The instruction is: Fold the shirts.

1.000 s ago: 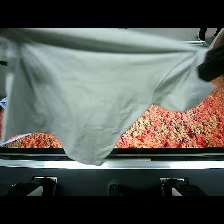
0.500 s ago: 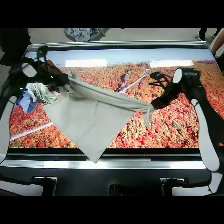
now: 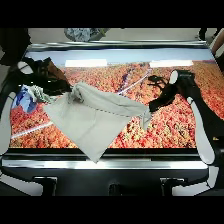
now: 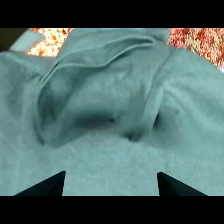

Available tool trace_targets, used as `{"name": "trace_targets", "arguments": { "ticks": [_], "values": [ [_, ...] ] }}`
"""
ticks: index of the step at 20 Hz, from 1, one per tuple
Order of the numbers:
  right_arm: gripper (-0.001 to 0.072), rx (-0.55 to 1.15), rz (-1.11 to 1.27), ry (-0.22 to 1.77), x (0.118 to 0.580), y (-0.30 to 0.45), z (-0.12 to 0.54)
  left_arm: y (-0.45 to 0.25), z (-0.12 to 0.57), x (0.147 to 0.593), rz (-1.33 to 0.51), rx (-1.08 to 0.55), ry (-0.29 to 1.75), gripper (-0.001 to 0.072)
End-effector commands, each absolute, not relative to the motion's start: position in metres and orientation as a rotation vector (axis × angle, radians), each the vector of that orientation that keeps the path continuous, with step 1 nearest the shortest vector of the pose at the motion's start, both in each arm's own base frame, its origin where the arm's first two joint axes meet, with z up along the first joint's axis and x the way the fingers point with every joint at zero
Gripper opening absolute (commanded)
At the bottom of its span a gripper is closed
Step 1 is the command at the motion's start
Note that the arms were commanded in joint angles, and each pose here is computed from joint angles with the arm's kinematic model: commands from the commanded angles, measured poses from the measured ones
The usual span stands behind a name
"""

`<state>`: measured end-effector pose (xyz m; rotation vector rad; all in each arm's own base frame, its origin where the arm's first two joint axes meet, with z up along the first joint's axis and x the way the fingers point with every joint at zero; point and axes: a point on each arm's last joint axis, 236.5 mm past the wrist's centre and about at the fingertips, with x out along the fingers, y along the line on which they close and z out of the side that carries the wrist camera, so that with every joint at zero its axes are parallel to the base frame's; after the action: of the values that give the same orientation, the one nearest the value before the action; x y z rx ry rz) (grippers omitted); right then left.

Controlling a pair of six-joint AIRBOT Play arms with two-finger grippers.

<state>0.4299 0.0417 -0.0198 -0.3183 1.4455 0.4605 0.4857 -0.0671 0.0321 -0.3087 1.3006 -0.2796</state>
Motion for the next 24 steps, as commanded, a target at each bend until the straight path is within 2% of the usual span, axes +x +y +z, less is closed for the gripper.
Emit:
{"name": "trace_targets", "arguments": {
  "ticks": [1, 3, 5, 10, 12, 16, 22, 23, 24],
  "values": [
    [0.0712, -0.276, 0.437, 1.246, 0.452, 0.025, 0.051, -0.026, 0.062, 0.435, -0.254, -0.343, 1.420, 0.0687],
    [0.0711, -0.206, 0.402, 1.126, 0.463, 0.003, 0.090, -0.016, 0.069, 0.408, -0.227, -0.371, 1.428, 0.0687],
    [0.0712, -0.129, 0.417, 1.107, 0.458, -0.011, 0.098, -0.024, 0.051, 0.365, -0.225, -0.392, 1.487, 0.0687],
    [0.0694, -0.065, 0.497, 1.248, 0.441, -0.006, 0.062, -0.098, -0.037, 0.230, -0.269, -0.612, 1.634, 0.0686],
    [0.0695, -0.065, 0.546, 1.292, 0.440, 0.005, 0.045, -0.126, -0.056, 0.198, -0.287, -0.708, 1.636, 0.0684],
    [0.0697, -0.068, 0.640, 1.386, 0.435, 0.031, 0.009, -0.181, -0.080, 0.172, -0.312, -0.891, 1.631, 0.0667],
    [0.0713, -0.121, 0.771, 1.453, 0.428, 0.072, -0.026, -0.220, -0.095, 0.161, -0.301, -0.872, 1.648, 0.0663],
    [0.0713, -0.105, 0.799, 1.457, 0.427, 0.081, -0.030, -0.222, -0.099, 0.160, -0.285, -0.876, 1.658, 0.0655],
    [0.0714, -0.096, 0.842, 1.452, 0.427, 0.092, -0.034, -0.225, -0.102, 0.161, -0.277, -0.887, 1.655, 0.0618]
  ]
}}
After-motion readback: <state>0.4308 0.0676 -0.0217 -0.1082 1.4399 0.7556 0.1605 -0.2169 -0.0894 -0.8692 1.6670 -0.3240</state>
